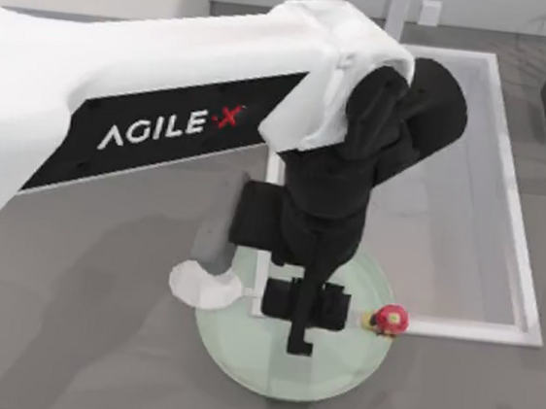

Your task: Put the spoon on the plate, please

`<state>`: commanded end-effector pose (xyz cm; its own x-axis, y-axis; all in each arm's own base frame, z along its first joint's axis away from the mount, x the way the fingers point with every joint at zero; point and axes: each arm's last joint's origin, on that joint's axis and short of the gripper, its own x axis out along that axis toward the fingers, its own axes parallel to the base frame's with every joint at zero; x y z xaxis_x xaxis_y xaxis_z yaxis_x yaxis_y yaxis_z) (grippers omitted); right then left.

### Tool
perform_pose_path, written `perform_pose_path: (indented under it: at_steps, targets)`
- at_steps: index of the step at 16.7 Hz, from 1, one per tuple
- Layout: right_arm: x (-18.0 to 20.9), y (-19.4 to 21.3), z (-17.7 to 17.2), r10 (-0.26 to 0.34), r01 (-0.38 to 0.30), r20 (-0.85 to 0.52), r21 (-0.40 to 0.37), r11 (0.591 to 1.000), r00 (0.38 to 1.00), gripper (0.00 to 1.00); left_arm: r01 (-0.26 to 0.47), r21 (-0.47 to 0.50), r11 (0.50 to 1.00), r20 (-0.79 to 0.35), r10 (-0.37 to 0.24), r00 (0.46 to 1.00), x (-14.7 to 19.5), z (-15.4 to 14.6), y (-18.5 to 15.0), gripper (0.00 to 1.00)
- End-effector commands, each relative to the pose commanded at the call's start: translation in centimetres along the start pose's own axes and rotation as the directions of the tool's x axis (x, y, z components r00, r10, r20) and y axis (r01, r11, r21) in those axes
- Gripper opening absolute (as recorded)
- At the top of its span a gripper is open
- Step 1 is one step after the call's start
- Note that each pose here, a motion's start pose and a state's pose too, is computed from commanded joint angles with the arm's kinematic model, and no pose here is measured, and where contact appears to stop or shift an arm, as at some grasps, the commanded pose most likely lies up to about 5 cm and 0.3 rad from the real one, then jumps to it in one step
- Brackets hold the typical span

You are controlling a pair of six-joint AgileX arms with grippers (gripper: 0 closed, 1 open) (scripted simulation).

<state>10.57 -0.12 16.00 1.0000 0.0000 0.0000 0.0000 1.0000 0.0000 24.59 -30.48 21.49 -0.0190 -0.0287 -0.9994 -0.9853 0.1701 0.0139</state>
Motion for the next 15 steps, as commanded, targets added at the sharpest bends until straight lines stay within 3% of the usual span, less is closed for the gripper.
perform_pose_path:
  at_steps: [10, 15]
  targets:
    - [0.0, 0.0, 0.0, 0.0, 0.0, 0.0, 0.0, 1.0, 1.0, 1.0, 0.064, -0.097, 0.993, -0.002, -0.064, 0.998, 2.8, 0.3, -2.9, 0.0]
    - [0.0, 0.0, 0.0, 0.0, 0.0, 0.0, 0.0, 1.0, 1.0, 1.0, 0.039, -0.143, 0.989, 0.046, -0.032, 0.998, 6.6, 1.1, -4.3, 0.0]
